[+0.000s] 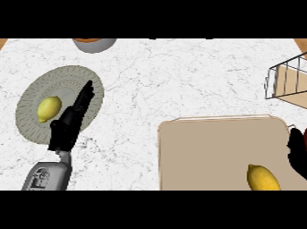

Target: Pick the bell pepper from the tray and place it in the tiered shelf

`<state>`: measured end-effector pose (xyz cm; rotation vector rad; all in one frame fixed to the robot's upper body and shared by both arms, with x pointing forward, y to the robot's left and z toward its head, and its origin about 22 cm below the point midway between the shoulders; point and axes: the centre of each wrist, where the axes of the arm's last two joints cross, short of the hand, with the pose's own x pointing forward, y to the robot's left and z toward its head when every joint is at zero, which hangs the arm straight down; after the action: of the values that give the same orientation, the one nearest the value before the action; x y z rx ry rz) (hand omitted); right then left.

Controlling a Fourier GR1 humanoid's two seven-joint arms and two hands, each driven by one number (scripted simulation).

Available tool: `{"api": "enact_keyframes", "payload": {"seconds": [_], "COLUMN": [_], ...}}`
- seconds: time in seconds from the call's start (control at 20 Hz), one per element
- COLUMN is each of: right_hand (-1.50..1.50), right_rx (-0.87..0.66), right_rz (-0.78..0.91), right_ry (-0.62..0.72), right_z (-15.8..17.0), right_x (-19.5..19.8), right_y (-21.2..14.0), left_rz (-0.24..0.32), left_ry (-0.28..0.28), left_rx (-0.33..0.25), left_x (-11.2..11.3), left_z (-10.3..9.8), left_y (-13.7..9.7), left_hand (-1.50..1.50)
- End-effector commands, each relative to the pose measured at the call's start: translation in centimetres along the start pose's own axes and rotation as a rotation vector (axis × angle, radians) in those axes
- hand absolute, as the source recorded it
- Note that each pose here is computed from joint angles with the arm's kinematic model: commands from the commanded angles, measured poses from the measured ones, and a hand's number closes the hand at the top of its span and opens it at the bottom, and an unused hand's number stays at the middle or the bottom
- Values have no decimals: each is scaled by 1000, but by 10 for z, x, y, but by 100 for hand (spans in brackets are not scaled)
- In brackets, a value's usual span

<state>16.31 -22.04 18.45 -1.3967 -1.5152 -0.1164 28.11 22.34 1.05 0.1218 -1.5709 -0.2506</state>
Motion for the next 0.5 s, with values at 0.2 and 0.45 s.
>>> {"api": "enact_keyframes", "payload": {"seconds": [0.2, 0.45], "right_hand": [150, 150], "right_rx": [-155, -230], "right_rz": [-54, -58], "right_ry": [-19, -9], "right_z": [-32, -74], "right_x": [14, 17], "right_y": [-64, -67], "left_rz": [7, 15], "left_ry": [-16, 4], "left_rx": [11, 12], "left_x": [11, 5], "left_z": [7, -6], "left_y": [3, 7], "left_hand": [0, 0]}}
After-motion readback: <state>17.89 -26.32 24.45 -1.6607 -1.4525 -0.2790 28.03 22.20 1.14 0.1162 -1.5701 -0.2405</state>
